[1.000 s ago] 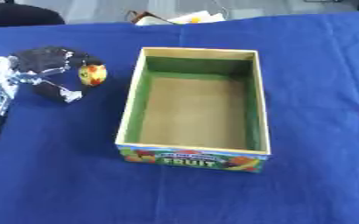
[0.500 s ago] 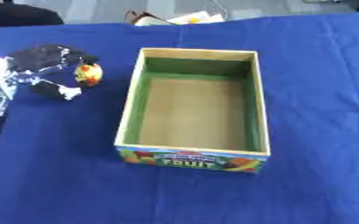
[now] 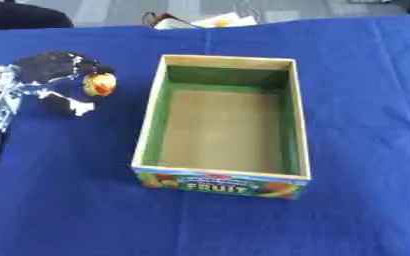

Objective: Pick up objects on the table and place them in the box.

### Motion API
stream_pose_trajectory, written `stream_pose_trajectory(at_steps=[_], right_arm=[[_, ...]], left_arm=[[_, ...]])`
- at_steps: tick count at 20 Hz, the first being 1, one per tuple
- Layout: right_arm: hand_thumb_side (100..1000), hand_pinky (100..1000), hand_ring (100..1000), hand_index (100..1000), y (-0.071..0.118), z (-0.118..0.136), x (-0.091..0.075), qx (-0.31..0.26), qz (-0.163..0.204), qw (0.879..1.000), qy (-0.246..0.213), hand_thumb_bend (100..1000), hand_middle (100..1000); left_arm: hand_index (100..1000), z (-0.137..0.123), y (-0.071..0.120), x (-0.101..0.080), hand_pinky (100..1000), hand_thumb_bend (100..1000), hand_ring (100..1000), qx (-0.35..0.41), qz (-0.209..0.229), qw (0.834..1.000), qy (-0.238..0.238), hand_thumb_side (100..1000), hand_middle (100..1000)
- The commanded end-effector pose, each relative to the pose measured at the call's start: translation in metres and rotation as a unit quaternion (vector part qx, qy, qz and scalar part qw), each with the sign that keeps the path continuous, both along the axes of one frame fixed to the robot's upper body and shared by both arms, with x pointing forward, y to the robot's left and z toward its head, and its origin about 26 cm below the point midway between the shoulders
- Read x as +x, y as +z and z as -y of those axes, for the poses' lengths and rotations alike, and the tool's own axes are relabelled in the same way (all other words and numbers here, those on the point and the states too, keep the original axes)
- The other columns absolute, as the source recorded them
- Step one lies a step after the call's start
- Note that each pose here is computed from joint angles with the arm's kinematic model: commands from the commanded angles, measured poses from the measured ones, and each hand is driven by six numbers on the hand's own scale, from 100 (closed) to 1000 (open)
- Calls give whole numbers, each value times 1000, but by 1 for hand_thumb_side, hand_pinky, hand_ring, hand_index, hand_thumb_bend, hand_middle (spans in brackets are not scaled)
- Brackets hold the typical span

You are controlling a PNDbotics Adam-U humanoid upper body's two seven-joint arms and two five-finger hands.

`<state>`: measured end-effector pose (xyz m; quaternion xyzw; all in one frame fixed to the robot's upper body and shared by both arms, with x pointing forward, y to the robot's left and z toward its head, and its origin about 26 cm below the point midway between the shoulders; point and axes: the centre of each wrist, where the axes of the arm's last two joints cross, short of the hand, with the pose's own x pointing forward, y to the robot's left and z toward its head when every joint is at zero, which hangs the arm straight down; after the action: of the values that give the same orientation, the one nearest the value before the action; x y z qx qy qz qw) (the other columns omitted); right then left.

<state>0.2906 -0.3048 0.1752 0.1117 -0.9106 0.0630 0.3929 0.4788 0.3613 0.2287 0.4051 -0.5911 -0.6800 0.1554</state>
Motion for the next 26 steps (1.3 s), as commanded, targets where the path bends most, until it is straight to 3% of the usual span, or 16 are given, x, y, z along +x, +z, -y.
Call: stream_pose_trajectory(at_steps=[1,5,11,14,19,26], right_arm=[[1000,573,814,874,8,-1,-2,-9,16,1000,2,100,499],[1000,573,814,874,8,-1,-2,-8,15,1000,3,100,499],[1000,574,815,875,8,-2,-2,-9,13,1000,6,100,499],[1000,575,816,871,7,-2,-2,-10,12,1000,7,100,499],[1000,576,817,866,6,-2,-2,-11,12,1000,7,100,499],[1000,577,818,865,6,-1,-3,-12,10,1000,6,100,499]], left_arm=[[930,-3,12,-1,561,137,724,17,26,999,6,534,657],[839,-5,6,0,468,125,638,27,32,999,7,511,620],[790,-5,4,0,359,100,533,8,61,998,0,223,514],[805,-5,3,-1,316,100,489,-17,83,996,-9,224,479],[913,-7,0,-1,320,100,459,-68,117,990,-27,227,404],[918,-2,8,-3,316,100,461,-66,121,989,-55,258,413]])
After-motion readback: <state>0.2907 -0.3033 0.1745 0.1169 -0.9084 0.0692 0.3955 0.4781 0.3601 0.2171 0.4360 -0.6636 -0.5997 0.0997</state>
